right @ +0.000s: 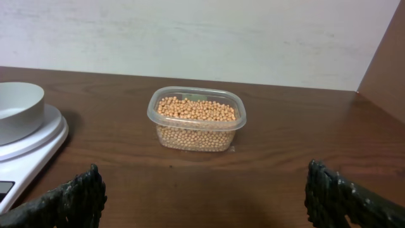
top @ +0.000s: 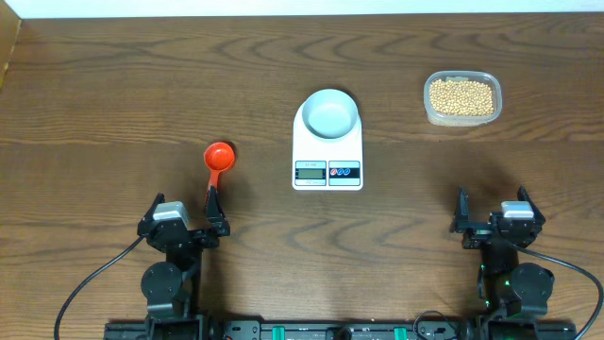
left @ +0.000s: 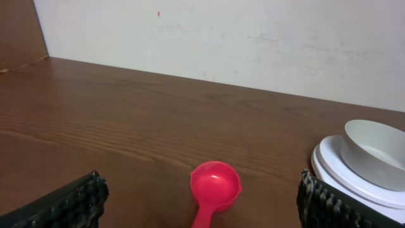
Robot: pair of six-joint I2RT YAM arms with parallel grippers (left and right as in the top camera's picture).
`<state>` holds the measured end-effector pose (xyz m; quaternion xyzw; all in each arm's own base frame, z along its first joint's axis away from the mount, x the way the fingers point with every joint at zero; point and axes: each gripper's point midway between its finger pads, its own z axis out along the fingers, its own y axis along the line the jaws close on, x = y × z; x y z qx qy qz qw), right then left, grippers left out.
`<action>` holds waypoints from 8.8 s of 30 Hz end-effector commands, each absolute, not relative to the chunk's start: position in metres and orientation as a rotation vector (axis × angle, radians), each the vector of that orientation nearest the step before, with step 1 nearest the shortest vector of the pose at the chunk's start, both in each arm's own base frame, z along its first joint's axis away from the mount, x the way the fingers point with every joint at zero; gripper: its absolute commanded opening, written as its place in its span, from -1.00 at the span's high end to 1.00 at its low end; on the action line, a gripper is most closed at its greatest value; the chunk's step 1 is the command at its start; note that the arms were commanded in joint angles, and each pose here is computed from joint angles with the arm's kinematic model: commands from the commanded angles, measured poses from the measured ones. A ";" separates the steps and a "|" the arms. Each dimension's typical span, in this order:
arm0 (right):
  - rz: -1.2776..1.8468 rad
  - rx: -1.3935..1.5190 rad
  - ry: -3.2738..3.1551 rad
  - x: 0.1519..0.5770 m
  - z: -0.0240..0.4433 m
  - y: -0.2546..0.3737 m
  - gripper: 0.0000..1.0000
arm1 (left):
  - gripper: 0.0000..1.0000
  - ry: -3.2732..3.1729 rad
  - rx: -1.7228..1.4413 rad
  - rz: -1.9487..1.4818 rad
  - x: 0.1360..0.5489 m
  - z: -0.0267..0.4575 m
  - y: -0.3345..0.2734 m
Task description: Scoop item into bowl and weigh 50g on scale
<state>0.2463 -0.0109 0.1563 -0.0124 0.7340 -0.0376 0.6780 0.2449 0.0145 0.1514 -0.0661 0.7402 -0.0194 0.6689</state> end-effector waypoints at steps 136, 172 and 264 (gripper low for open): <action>-0.075 -0.055 1.652 0.246 0.155 -0.005 -0.98 | -0.96 1.762 -0.140 -0.135 0.240 0.255 0.002; -0.075 -0.055 1.652 0.246 0.155 -0.005 -0.99 | -0.83 2.602 -0.443 -0.006 0.312 0.155 0.027; 1.384 0.546 1.723 0.216 0.165 0.097 -0.99 | 0.86 2.290 -1.777 -0.237 0.230 0.154 0.014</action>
